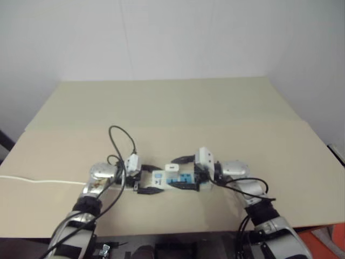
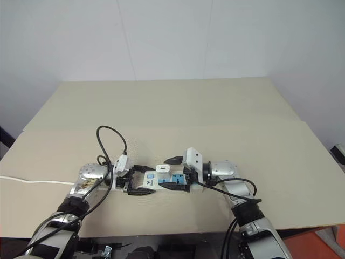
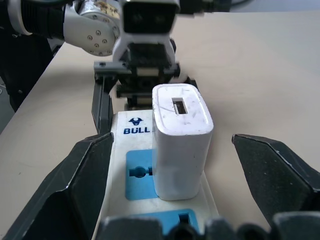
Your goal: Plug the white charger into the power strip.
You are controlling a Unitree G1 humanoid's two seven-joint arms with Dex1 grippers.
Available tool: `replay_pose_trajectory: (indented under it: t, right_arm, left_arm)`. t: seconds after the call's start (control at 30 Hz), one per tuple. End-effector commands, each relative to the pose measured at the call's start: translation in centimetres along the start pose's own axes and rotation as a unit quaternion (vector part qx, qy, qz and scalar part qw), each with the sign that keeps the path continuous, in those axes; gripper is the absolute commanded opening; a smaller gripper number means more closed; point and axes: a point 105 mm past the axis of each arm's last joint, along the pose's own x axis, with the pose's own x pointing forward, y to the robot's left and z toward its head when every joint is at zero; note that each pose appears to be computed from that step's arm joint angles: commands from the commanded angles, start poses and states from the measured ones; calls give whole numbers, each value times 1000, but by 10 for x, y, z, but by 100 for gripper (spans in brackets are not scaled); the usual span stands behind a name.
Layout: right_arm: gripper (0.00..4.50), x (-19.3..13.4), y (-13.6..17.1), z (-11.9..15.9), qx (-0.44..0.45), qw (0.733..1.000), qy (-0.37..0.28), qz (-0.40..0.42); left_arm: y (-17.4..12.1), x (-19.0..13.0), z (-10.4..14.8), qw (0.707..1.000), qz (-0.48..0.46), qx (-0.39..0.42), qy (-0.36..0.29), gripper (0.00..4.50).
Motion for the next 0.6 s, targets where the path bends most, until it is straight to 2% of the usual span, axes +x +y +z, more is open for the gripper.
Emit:
replay_pose_trajectory:
  t: [0.03,0.13,0.3,0.43,0.5,0.6]
  right_arm:
    - [450,-6,0,-4,7,1000,10,-9]
    - [450,-9,-3,-2,7,1000,9,-18]
    - [450,-32,-2,15,-7,999,-16,-32]
    - [450,-60,-1,33,-22,998,-21,-53]
    - [450,-72,2,37,-24,998,-13,-58]
    - [450,-107,7,32,-43,995,38,-84]
  left_arm:
    - [2,-1,5,1000,0,10,-4,446]
    - [0,-5,13,999,-1,32,-8,446]
    - [-10,-24,52,996,12,71,-46,446]
    - [-35,-51,86,995,5,74,-70,446]
    - [-46,-61,91,996,4,65,-60,446]
    - [-51,-91,74,997,43,58,20,446]
